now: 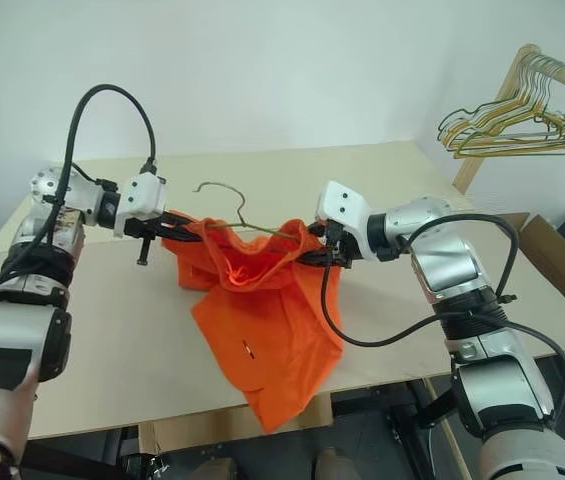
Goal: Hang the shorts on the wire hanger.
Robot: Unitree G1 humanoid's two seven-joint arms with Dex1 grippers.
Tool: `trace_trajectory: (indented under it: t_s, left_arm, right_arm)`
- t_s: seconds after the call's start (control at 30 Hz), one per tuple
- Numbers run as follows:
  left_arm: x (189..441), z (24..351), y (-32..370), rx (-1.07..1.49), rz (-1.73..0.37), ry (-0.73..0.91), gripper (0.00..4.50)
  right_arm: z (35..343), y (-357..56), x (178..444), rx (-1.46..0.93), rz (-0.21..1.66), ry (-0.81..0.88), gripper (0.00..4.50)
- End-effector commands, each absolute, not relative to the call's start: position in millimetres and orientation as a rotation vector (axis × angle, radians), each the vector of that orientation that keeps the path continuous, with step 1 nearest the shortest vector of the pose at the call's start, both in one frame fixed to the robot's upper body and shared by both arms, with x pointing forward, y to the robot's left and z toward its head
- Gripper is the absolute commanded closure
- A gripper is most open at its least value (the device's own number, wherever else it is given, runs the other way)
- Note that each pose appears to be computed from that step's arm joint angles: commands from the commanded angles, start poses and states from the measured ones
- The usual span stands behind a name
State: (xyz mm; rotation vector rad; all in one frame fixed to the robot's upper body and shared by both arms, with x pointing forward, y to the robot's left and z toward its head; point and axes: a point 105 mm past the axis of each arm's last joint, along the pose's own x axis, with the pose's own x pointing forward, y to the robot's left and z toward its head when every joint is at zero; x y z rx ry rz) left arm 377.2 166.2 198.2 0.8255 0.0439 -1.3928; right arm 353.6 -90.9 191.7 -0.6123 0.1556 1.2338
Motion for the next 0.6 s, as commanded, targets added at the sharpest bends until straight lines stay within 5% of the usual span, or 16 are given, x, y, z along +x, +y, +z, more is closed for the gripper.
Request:
trace_trajectory:
  t_s: [0.03, 0.27, 0.53, 0.6]
  left_arm:
    - [376.6, 214.5, 160.4, 0.847, -1.389, -0.046, 4.50]
    - [374.6, 207.1, 160.1, 0.930, -1.398, -0.034, 4.50]
    - [371.5, 207.9, 154.4, 0.874, -1.407, -0.080, 4.50]
    - [370.2, 213.8, 151.1, 0.830, -1.413, -0.112, 4.50]
  right_arm:
    - [211.3, -90.3, 348.1, -0.590, 1.256, 0.128, 1.69]
    - [209.4, -89.3, 342.2, -0.558, 1.292, 0.177, 1.85]
    - [199.1, -87.7, 344.2, -0.579, 1.286, 0.236, 4.39]
    - [196.9, -87.5, 342.6, -0.594, 1.295, 0.239, 4.48]
